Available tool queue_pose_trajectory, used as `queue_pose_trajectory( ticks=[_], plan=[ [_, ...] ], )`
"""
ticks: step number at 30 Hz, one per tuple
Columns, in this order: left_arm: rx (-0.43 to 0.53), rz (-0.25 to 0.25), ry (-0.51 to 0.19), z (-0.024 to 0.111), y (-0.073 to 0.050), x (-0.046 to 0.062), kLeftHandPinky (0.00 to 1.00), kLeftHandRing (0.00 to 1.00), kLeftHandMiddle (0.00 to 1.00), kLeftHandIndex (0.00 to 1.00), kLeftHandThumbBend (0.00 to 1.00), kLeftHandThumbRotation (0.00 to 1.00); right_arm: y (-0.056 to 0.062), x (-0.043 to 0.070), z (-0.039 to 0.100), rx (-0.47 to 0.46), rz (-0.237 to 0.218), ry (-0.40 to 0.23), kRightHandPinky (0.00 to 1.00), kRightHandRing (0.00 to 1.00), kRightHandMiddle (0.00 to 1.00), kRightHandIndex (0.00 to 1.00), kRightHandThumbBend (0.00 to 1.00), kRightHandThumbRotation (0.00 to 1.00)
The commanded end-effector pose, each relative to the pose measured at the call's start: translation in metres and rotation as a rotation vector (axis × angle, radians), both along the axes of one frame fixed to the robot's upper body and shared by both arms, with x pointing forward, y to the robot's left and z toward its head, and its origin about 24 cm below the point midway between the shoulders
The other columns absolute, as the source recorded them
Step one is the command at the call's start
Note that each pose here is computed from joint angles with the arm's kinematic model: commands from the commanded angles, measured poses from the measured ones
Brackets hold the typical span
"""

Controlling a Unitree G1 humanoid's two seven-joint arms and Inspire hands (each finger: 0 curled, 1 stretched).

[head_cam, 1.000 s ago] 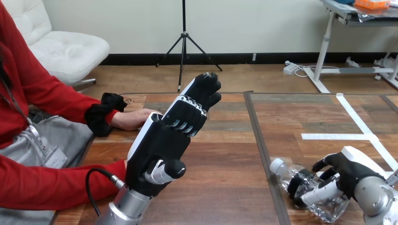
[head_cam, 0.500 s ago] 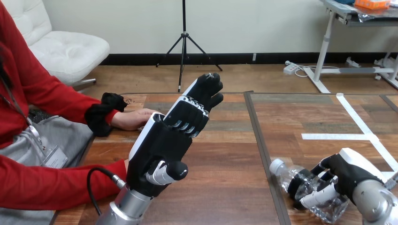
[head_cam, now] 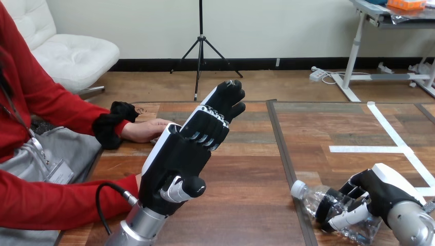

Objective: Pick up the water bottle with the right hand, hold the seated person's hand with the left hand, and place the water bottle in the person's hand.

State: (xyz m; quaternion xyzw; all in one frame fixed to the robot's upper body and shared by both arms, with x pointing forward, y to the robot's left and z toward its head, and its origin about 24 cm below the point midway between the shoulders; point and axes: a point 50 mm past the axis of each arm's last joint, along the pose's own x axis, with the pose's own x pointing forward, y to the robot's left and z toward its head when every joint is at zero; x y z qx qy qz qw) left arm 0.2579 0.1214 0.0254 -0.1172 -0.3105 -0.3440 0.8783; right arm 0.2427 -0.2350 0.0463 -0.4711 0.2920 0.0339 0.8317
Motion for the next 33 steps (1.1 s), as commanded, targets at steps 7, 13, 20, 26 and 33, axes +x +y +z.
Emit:
queue_pose_trajectory(
  ticks=[7, 13, 20, 26, 33],
  plan=[
    [-0.173, -0.052, -0.012, 0.008, -0.046, -0.004, 0.97, 0.99, 0.99, 0.95, 0.97, 0.66, -0.005, 0.004, 0.000, 0.069, -0.053, -0.088, 0.48, 0.54, 0.57, 0.49, 0.85, 0.00],
    [-0.164, -0.048, -0.014, 0.008, -0.044, -0.004, 0.97, 0.98, 0.99, 0.95, 0.97, 0.66, -0.005, 0.004, 0.000, 0.086, -0.075, -0.128, 0.47, 0.51, 0.54, 0.49, 0.84, 0.00],
    [-0.159, -0.045, -0.017, 0.007, -0.042, -0.003, 0.97, 0.98, 0.99, 0.96, 0.96, 0.67, -0.005, 0.005, 0.002, 0.118, -0.090, -0.198, 0.47, 0.51, 0.53, 0.49, 0.82, 0.00],
    [-0.153, -0.041, -0.018, 0.007, -0.038, -0.003, 0.97, 0.98, 0.98, 0.95, 0.96, 0.67, -0.002, 0.004, 0.006, 0.161, -0.117, -0.278, 0.47, 0.51, 0.53, 0.50, 0.80, 0.00],
    [-0.151, -0.042, -0.012, 0.005, -0.034, -0.001, 0.96, 0.98, 0.98, 0.95, 0.97, 0.67, 0.001, 0.004, 0.009, 0.228, -0.144, -0.363, 0.47, 0.51, 0.53, 0.51, 0.79, 0.00]
  ],
)
